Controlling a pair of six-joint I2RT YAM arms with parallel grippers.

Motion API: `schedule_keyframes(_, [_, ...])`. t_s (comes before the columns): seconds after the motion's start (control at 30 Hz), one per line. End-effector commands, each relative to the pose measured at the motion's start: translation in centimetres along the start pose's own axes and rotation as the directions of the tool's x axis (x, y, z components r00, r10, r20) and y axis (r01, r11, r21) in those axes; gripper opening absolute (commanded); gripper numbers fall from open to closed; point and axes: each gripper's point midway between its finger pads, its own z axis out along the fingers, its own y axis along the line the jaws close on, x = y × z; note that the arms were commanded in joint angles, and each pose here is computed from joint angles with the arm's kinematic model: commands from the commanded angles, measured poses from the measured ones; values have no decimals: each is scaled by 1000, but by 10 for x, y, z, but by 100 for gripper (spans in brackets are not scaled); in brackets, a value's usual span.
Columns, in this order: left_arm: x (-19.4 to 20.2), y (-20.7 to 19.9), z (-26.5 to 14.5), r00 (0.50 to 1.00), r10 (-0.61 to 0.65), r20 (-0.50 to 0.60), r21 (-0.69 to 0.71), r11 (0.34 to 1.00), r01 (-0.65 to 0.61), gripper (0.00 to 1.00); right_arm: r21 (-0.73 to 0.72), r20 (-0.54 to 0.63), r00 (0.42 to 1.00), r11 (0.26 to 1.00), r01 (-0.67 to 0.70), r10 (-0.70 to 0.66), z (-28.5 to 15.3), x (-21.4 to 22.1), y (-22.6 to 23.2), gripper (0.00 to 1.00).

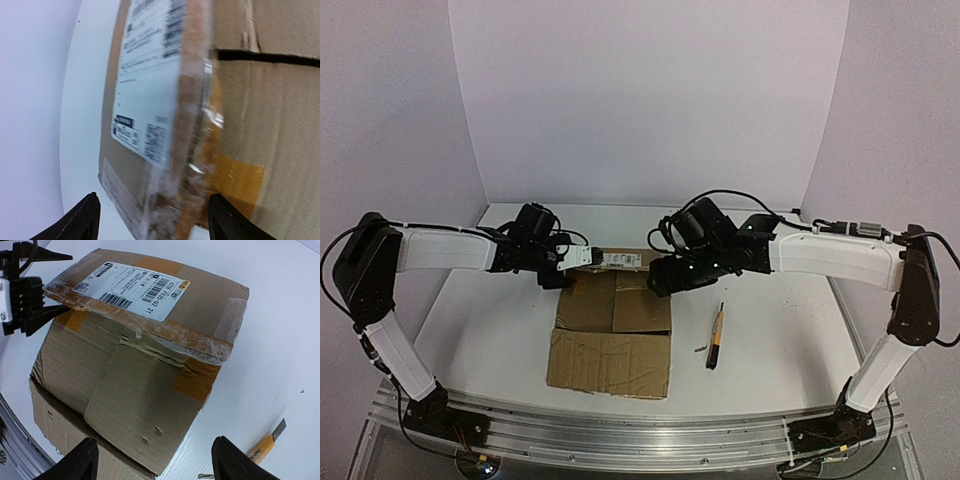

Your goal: Unpack the express box

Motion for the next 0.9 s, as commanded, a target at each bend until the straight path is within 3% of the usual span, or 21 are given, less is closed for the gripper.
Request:
schedule_keyframes(0.0, [-20,43,-3,999,11,47,-128,992,-5,60,-93,56,997,995,-45,50,-17,-19,19,79])
schedule_keyframes(0.17, [-21,49,4,999,17,51,-125,992,-11,22,-116,55,997,992,-46,53,-16,-19,23,80])
schedule_keyframes(0.2, [-22,52,4,998,10,54,-123,992,-3,11,-119,54,997,992,-47,54,-16,-19,23,80])
schedule_keyframes(0.27, [-28,64,-2,998,-13,59,-123,992,20,0,-125,59,996,991,-52,60,-18,-22,25,79])
schedule_keyframes(0.4, [-52,81,-33,989,-121,84,0,993,121,0,-109,111,987,988,-107,119,-28,-38,25,78])
schedule_keyframes(0.6, [-75,92,-96,962,-268,47,138,956,259,0,16,248,959,989,-146,137,-39,-62,26,88])
schedule_keyframes(0.87, [-98,82,-165,893,-449,-25,328,840,432,0,203,354,935,974,-99,22,-26,-87,29,97])
